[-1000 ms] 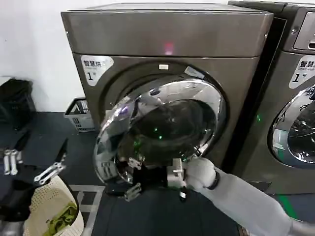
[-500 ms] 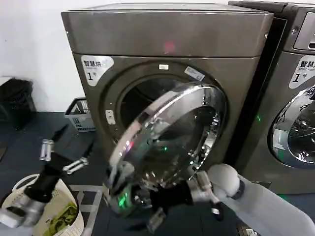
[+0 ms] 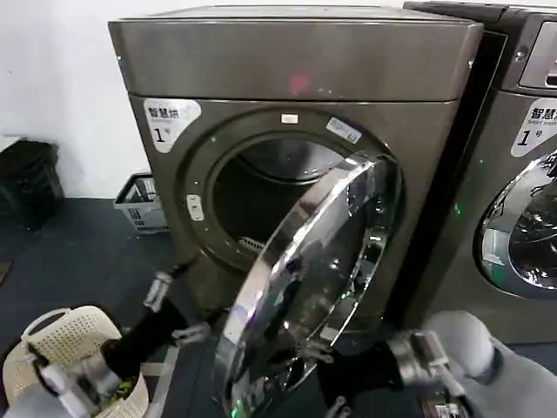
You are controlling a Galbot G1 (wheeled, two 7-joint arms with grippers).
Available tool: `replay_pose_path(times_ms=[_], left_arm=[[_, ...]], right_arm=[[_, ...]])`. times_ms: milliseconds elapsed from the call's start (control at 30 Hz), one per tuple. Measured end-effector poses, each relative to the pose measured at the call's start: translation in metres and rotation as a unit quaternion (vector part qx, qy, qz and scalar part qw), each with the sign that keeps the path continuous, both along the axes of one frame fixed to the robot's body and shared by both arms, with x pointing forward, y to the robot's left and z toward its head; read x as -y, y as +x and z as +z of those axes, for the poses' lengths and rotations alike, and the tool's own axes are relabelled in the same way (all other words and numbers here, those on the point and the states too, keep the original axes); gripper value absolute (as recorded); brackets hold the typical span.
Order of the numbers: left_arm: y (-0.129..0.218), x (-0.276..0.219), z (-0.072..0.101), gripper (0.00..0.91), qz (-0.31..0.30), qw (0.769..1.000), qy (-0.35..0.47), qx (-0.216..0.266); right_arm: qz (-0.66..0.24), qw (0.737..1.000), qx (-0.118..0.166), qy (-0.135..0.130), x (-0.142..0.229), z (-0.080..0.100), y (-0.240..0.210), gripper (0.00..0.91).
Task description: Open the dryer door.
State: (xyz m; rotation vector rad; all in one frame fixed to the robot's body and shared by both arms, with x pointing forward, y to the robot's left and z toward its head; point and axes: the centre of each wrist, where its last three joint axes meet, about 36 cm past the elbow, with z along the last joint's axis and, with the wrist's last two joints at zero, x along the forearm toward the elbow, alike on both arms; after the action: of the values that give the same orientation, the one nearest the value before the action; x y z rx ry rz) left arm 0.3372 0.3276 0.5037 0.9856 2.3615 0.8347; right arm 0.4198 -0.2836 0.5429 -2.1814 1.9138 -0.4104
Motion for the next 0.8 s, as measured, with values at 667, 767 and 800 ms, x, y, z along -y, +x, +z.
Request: replay_pose_path(times_ms=[667,767,800], left_arm=[[0.048,0.091,-0.041,0.907,-0.139,0.990,-0.026,-0.024],[0.055,0.105,-0.045,0.907,-0.158,0.987,-0.031,-0.026],[0.057,0.110,-0.047,0.907,-0.165,0.985,-0.032,-0.028]], right_arm=[[-0.484,0.861,0.121,0.096,0.147,-0.032,-0.170,0.907],[-0.595,0.787,0.141,0.084,0.162,-0.033,-0.198,0.907],[-0.635,0.754,0.145,0.080,0.168,-0.034,-0.208,0.907]])
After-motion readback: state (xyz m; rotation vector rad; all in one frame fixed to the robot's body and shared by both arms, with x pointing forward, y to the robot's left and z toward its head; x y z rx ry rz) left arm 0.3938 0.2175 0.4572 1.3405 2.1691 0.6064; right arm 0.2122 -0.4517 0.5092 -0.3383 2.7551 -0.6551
